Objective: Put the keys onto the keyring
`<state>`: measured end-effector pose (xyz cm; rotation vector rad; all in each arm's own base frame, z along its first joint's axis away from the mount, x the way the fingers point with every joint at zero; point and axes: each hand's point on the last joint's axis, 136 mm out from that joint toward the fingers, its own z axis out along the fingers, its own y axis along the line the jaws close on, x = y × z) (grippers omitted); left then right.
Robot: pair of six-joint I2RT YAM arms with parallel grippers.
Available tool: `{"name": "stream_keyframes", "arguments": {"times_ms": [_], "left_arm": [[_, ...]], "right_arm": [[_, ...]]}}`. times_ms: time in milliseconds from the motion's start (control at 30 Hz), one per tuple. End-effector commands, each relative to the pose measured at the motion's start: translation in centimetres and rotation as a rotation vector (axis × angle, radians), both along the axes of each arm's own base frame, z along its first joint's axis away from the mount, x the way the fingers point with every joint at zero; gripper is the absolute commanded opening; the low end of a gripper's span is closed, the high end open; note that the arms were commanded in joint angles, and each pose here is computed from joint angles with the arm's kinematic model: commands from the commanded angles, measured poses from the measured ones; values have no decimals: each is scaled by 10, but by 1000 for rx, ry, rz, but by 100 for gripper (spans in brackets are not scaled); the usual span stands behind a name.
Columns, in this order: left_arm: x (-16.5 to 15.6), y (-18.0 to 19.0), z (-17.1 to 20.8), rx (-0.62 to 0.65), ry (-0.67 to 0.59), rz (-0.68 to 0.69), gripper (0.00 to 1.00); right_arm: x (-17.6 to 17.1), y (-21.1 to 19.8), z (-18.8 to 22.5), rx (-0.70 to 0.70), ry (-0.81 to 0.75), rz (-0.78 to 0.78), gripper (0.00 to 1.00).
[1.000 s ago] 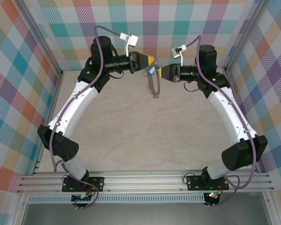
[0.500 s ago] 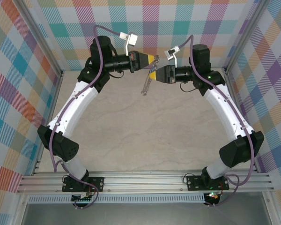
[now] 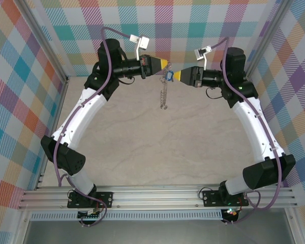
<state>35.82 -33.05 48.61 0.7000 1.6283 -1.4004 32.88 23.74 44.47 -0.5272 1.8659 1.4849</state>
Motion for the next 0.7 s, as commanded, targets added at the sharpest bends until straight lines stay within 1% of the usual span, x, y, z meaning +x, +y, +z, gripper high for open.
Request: {"name": "stream_keyframes", "arguments": {"times_ms": [0, 200, 500, 667], "left_arm": [[-23, 5, 42, -64, -107, -33, 0], [-24, 6, 43, -65, -107, -38, 0], [-27, 6, 43, -62, -110, -40, 0], [-28, 7, 42, -60, -111, -39, 0]], "right_arm": [[6, 1, 29, 54, -74, -21, 41], [18, 6, 40, 94, -80, -18, 41], [17, 19, 43, 106, -83, 18, 38], [15, 24, 45, 109, -89, 31, 29]]}}
